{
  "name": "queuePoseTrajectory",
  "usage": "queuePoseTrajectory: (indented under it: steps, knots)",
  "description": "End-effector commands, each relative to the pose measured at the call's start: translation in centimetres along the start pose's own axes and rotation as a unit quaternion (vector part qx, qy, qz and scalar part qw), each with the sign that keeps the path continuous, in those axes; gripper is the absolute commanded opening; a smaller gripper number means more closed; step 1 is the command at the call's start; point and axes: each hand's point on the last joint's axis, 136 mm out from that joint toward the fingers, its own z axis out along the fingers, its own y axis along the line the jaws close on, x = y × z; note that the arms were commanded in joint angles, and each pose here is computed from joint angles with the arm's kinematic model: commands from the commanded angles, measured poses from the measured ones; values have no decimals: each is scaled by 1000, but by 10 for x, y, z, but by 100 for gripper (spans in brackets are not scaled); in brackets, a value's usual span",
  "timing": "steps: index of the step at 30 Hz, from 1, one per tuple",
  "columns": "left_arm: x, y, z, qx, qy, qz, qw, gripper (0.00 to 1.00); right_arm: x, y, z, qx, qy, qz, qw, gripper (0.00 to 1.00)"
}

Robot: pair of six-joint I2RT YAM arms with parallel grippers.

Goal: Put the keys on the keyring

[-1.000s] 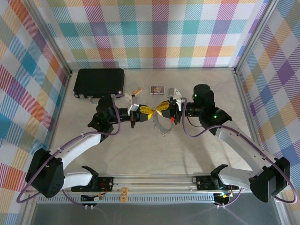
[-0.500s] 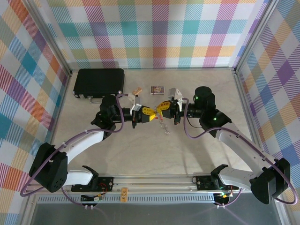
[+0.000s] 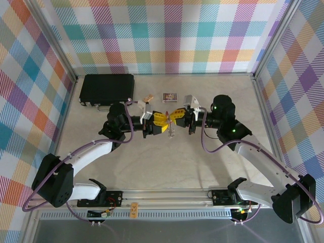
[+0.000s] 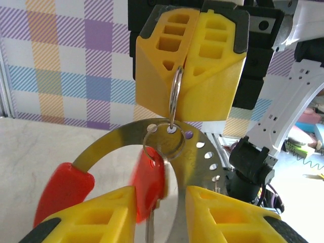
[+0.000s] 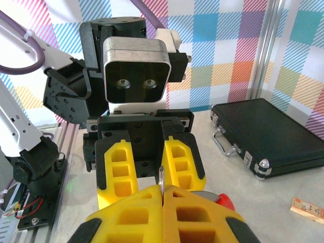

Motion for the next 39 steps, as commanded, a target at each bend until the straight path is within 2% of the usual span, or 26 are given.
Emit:
queuePoseTrajectory:
  steps: [1,11,33,36,39]
  knots:
    - [-8,-6,1,16,-25,15,999,31,-15,3,-6,2,-29,-18,999,0]
    - [-14,-4,4,22,-50,9,998,32,-19,5,-7,-1,-40,-17,999,0]
    - [-14,-3,11,13,-51,10,999,29,-20,9,-7,-16,-49,12,999,0]
    - [-14,-2,10,9,-52,12,999,27,-19,11,-7,-20,-48,16,999,0]
    - [-15,-1,9,4,-53,15,998,19,-18,11,-7,-21,-47,19,998,0]
